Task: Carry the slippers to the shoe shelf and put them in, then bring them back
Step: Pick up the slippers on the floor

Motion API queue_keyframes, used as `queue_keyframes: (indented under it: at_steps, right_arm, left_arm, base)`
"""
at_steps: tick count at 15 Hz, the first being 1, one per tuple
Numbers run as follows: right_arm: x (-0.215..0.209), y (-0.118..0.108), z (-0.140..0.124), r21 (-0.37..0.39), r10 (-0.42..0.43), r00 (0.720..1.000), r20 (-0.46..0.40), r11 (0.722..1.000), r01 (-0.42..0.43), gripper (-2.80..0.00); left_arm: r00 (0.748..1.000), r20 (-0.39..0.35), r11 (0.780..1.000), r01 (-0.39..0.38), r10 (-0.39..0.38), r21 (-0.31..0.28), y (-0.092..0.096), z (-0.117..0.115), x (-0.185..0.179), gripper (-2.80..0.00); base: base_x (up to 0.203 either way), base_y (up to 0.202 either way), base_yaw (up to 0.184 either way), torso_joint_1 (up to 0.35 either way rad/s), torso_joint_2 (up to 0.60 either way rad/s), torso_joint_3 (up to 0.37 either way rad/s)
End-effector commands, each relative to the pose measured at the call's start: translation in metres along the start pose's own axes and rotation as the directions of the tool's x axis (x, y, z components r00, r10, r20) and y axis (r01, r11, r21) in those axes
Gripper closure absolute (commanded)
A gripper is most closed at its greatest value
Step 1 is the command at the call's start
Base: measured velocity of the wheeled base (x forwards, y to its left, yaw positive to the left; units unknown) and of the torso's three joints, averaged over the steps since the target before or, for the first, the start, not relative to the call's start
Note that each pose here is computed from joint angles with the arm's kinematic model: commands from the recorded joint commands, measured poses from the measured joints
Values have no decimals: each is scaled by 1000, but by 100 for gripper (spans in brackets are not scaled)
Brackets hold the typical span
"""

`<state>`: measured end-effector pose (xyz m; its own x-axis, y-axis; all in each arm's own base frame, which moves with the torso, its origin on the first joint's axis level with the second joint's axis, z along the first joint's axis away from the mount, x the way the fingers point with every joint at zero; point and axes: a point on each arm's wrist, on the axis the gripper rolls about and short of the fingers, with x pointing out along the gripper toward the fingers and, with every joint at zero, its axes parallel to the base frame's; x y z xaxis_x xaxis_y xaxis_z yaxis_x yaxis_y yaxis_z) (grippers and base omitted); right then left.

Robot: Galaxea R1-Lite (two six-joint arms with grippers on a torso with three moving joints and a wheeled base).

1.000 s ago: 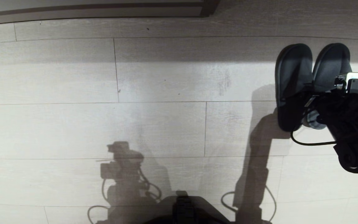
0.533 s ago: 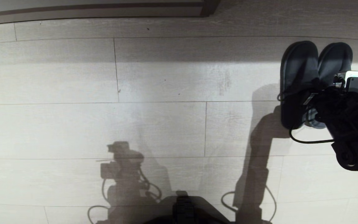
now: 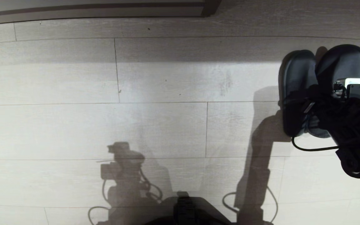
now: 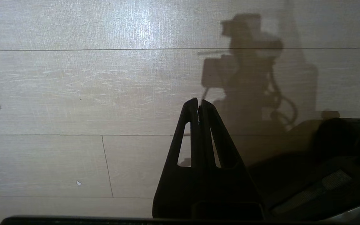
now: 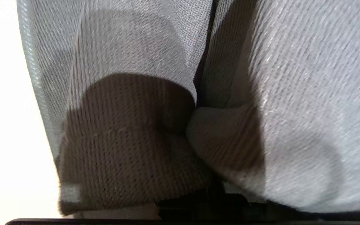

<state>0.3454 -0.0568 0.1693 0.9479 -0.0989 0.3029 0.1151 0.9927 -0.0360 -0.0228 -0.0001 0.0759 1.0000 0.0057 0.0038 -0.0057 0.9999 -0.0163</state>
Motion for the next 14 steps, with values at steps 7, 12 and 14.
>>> queue_keyframes:
  at_steps: [7,12,14]
  right_arm:
    - [-32,3,59,-3,63,990,124,998,-63,0]
    - [-56,5,89,1,91,988,125,996,-92,0]
    - [-68,6,103,26,101,987,126,994,-105,0]
  left_arm:
    - [1000,1,1000,-1,1,-1,0,0,0,0]
    - [1000,1,1000,0,0,-1,0,0,0,0]
    - [1000,-1,1000,0,0,-1,0,0,0,0]
  base:
    - [0,0,0,0,0,0]
    - [0,0,0,0,0,0]
    - [0,0,0,0,0,0]
